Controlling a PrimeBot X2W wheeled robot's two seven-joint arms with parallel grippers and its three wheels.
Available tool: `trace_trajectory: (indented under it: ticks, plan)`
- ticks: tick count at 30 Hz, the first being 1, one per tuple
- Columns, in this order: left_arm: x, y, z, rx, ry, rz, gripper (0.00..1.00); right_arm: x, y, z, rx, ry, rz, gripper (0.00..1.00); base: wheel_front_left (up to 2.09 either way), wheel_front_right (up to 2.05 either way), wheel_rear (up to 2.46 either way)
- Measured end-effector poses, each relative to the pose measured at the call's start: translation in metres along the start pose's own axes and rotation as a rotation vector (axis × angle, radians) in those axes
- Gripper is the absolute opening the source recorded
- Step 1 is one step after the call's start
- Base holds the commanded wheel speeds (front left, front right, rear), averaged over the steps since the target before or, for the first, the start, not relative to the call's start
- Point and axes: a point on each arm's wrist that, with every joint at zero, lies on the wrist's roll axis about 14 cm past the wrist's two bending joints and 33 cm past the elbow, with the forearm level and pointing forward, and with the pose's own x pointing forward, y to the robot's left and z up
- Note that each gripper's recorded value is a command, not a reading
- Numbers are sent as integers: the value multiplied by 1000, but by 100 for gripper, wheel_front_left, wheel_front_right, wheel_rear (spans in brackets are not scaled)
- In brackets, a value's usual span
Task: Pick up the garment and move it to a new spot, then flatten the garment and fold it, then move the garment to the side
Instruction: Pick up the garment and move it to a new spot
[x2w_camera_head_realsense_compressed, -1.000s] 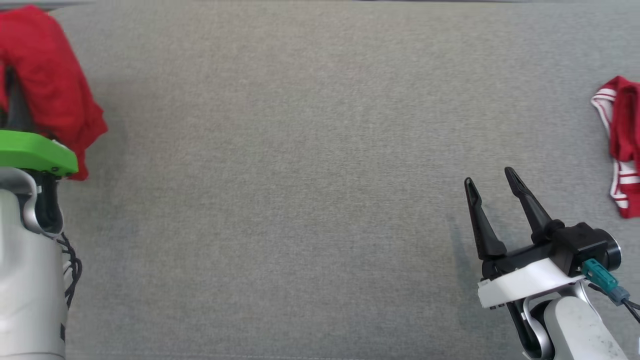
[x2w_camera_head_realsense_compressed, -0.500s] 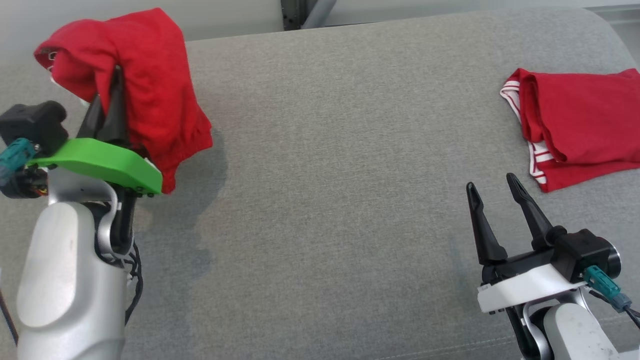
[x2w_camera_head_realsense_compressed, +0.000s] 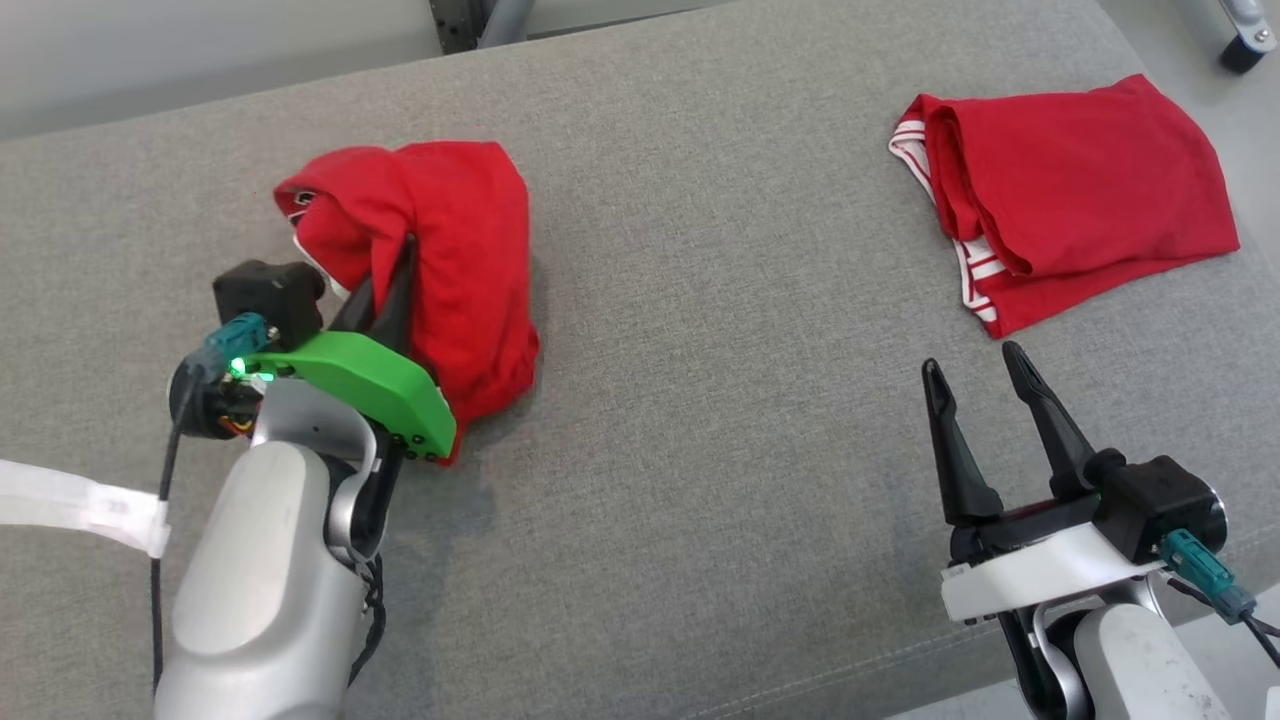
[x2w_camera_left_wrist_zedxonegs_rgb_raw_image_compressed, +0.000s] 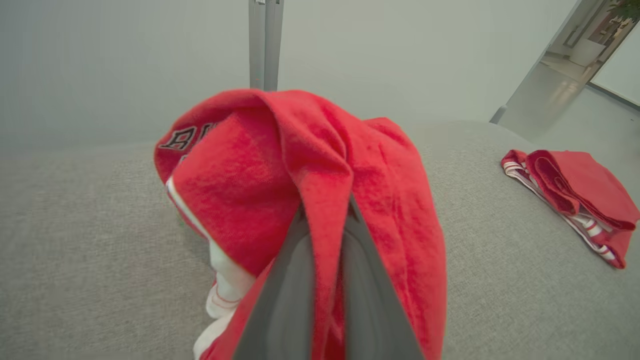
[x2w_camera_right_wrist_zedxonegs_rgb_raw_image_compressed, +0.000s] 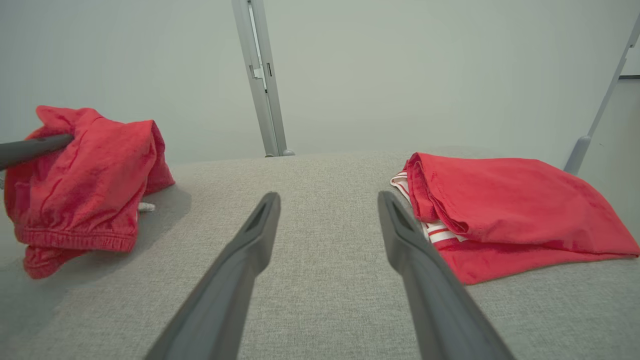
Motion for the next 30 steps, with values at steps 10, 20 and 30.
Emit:
trace_trajectory:
  ticks: [10, 20, 30]
  plan:
    - [15, -18, -79, 86, 195, -66, 28, 7, 2, -10, 6, 27, -1, 100, 0, 0, 0]
    - [3, -18, -38, 70, 6, -24, 100, 4, 23, 5, 30, -17, 59, 100, 0, 0, 0]
    - [-69, 33, 1, 24, -174, 193, 100, -4, 40, 29, 42, -88, 108, 100, 0, 0, 0]
